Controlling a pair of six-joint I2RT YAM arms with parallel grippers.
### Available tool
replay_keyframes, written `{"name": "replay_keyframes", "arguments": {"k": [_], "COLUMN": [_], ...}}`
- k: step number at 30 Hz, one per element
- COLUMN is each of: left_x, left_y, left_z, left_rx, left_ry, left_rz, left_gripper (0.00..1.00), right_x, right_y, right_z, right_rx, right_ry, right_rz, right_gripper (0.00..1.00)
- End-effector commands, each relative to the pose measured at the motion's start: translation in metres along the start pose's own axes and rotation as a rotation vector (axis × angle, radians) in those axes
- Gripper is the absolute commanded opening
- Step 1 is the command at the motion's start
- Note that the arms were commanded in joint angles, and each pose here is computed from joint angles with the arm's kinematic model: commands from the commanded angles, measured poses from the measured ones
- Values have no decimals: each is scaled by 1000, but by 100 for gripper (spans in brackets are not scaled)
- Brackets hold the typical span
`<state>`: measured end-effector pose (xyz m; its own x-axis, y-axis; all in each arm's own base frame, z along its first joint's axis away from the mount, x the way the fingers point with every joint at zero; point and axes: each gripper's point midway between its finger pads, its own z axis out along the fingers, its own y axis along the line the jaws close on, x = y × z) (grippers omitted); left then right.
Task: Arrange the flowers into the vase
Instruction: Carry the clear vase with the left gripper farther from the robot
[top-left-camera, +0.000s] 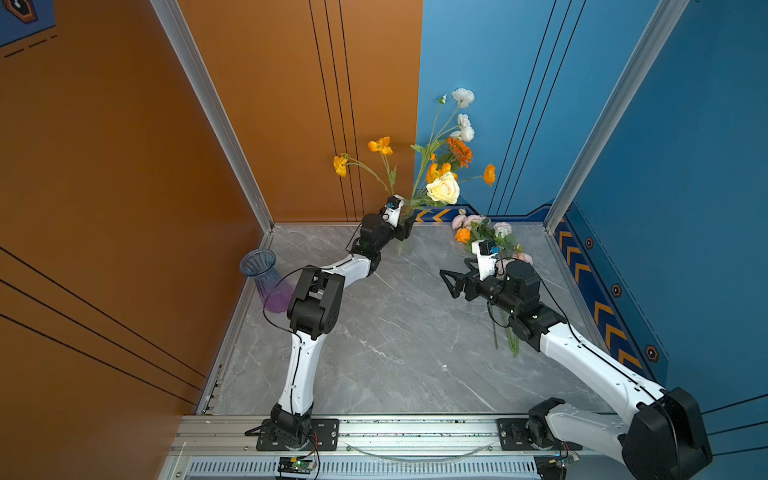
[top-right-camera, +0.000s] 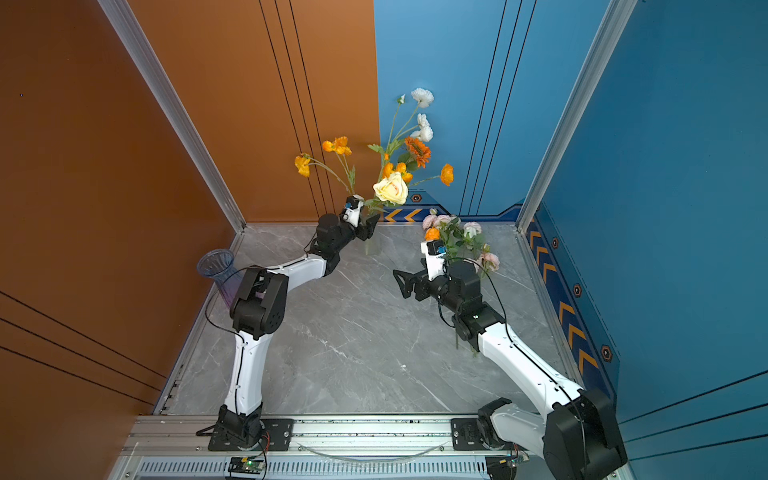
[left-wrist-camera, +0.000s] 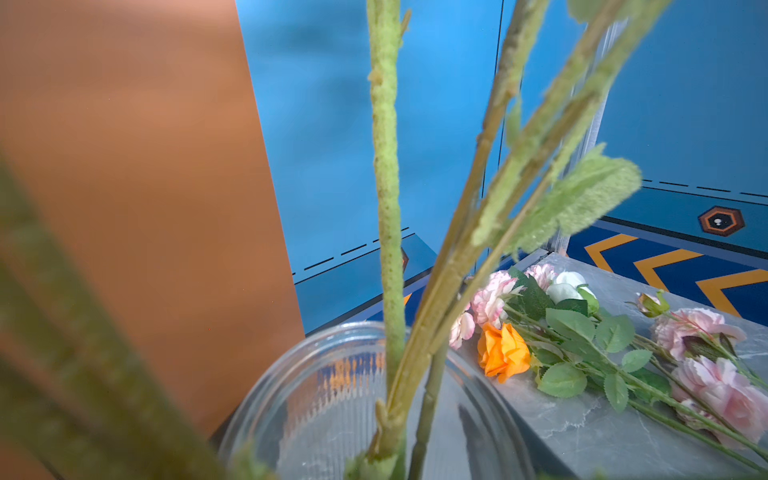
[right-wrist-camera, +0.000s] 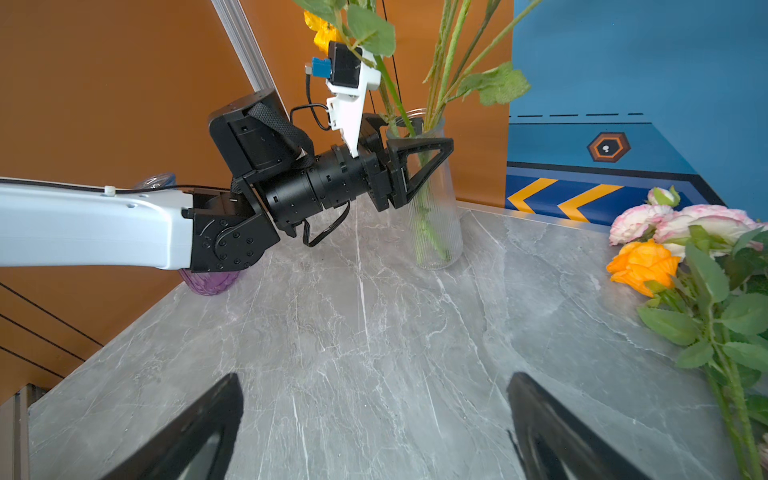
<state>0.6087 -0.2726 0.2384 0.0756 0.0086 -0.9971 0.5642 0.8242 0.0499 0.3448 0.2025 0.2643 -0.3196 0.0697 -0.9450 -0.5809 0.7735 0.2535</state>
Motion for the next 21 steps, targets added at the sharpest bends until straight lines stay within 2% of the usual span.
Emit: {"name": "replay_keyframes", "arguments": {"k": [1,14,21], "left_x": [-71,-44,-35], "left_y": [29,50,49], "left_z": [-7,-8,-4], "left_rx": [-59,-85,-82], "left_ry": [-203,-160,-155], "left_rz": [43,41,34], "left_gripper": [40,39,40], "right_x": [-14,-4,1], "right_y": [3,0,0], "right_z": [4,15,18], "right_rx": [-25,-37,-40], "right_ry": [-39,-14,0], "right_rz": [6,45,53], "right_gripper": [100,100,100]}}
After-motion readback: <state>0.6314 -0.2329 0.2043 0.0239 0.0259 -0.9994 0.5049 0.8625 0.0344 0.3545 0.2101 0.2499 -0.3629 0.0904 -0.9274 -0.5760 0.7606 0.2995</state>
